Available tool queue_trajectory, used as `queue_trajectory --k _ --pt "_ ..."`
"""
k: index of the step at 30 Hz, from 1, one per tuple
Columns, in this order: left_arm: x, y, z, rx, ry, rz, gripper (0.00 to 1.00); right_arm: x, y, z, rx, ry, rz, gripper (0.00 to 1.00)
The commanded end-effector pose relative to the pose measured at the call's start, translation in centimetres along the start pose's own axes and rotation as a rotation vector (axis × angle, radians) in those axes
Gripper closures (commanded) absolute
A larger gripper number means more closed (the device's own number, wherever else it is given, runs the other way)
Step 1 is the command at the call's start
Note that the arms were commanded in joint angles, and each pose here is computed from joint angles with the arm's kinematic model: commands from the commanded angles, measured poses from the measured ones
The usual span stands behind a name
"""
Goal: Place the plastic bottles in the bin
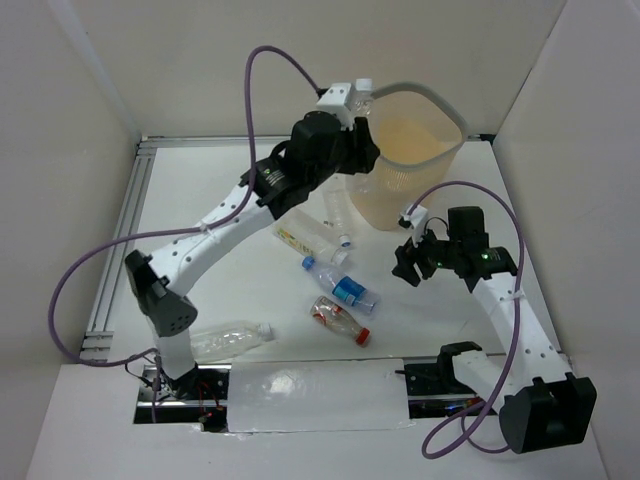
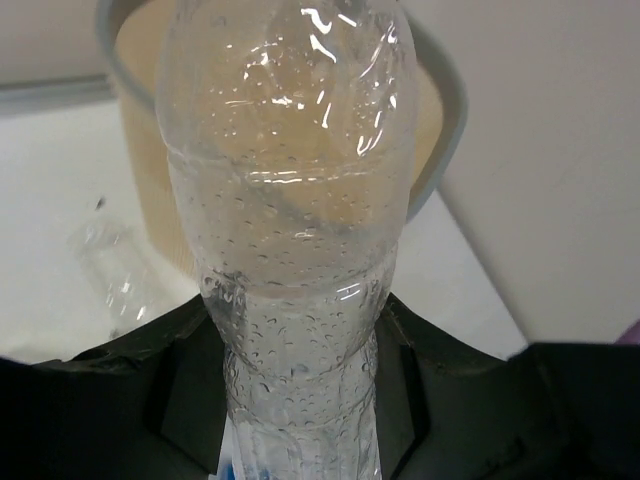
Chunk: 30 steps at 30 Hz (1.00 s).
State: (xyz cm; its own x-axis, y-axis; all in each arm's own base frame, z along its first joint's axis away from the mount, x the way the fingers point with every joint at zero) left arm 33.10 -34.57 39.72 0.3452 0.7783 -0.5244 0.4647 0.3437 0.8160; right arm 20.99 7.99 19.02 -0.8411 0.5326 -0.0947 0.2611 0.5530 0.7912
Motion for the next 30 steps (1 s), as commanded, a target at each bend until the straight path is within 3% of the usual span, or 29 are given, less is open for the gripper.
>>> queue_trajectory --k 1,2,7,8,14,20,21,23,25,26,28,30 --pt "-2.5 4.5 2.5 -0.151 -0.155 0.035 0.66 -1.3 -0.3 -0.4 0.023 -0.093 -0.054 0.34" --pt "-3.0 4.8 3.0 -0.175 -0.182 0.029 0.66 -1.2 -0.8 -0.4 0.035 -0.097 -0.068 0.41" --pt "-3.7 9.0 4.1 -0.328 -0.328 -0.121 0.68 -1.3 -2.3 0.1 0.080 -0.105 -0.090 0.48" --pt "-3.9 8.1 5.1 -0.302 -0.354 -0.136 0.68 -1.1 -2.6 0.2 0.085 -0.100 -0.086 0.49" --pt "-3.8 7.7 7.7 -0.270 -0.454 -0.283 0.68 -1.0 -3.1 0.3 0.098 -0.101 -0.091 0.49" --pt "-4.2 5.4 11.6 -0.347 -0.459 -0.271 0.59 -1.0 -3.1 0.3 0.087 -0.112 -0.101 0.44" --pt "-4.7 5.2 11.9 -0.365 -0.463 -0.270 0.56 -0.9 -3.2 0.3 0.087 -0.112 -0.101 0.43" --pt "-4.9 4.5 12.6 -0.382 -0.453 -0.263 0.41 -1.0 -3.1 0.3 0.081 -0.117 -0.106 0.38" --pt "-4.8 4.4 13.4 -0.389 -0.443 -0.253 0.26 -1.2 -3.2 0.2 0.082 -0.124 -0.100 0.27" --pt "-4.9 4.6 13.3 -0.391 -0.441 -0.244 0.10 -1.1 -3.1 0.2 0.076 -0.117 -0.100 0.13" --pt "-4.8 5.2 12.9 -0.407 -0.422 -0.242 0.00 -0.9 -2.9 0.3 0.060 -0.099 -0.101 0.05" --pt "-4.7 5.3 12.3 -0.406 -0.417 -0.233 0.00 -0.3 -2.3 0.7 0.014 -0.055 -0.113 0.03"
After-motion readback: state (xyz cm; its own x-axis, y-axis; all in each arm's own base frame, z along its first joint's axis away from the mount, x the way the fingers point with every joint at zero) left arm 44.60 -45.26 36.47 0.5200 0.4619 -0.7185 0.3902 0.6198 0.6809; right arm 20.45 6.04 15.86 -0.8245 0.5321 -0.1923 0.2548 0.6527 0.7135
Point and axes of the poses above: each gripper's point midway between its finger pads, its own z axis out along the fingers, its own x axis along the line the jaws close on, y = z × x, the point moved 5 cm from there along -z, back along the fingers, and after that the axes turned 9 degrees about -z, right-handed, at the moved point
